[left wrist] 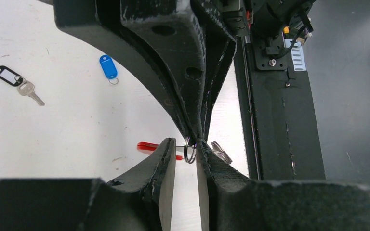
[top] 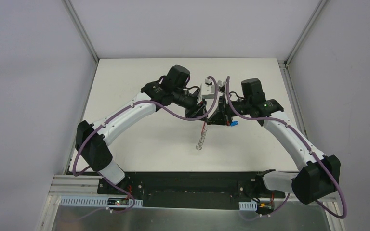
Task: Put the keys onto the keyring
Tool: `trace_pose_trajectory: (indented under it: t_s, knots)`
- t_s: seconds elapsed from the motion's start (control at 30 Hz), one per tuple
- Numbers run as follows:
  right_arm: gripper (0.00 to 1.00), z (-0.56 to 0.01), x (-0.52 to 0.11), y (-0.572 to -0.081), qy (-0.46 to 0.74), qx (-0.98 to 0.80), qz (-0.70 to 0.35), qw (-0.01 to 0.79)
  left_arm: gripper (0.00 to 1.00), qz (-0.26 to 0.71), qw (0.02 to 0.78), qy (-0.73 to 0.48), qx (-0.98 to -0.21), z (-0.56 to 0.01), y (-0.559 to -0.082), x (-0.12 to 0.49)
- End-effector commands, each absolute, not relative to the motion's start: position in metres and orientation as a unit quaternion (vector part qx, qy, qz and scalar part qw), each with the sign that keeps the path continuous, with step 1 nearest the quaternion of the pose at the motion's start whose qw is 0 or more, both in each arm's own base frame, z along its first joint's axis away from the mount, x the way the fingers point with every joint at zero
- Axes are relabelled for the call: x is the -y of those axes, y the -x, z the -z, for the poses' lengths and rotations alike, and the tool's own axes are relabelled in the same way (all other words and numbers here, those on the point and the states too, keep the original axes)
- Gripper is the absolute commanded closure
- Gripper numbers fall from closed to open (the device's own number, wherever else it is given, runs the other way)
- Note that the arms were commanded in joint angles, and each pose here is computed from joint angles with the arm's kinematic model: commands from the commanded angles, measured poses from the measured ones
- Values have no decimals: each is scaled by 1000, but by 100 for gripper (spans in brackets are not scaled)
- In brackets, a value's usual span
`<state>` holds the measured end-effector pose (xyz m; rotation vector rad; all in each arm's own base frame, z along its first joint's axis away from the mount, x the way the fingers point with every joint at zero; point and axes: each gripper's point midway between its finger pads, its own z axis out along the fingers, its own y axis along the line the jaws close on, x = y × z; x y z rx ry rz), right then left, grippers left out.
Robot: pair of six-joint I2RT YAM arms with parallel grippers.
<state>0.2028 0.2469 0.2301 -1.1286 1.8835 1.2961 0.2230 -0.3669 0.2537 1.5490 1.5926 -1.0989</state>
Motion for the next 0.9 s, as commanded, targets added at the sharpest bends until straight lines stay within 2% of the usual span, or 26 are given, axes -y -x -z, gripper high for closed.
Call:
trace_pose_trajectory:
  t_s: [0.0,0.13,0.43,0.63,0.87]
  knots:
    - [100,-249,-253,-203,441,-678,-499,310,78,419,348,-605,-580,-275,-221,372]
    - [100,-249,-253,-204,441,-680,-498,309,80,420,349,-607,-578,-277,-220,371]
    - [100,-252,-253,-204,442,-679,-496,314,100,421,332,-612,-581,-268,-215,368]
    - [100,-261,-250,-206,433,-671,-503,331,100,446,324,-582,-598,-277,-211,369]
    - [80,-286,-230,-211,397,-647,-517,395,100,557,351,-446,-606,-314,-216,376]
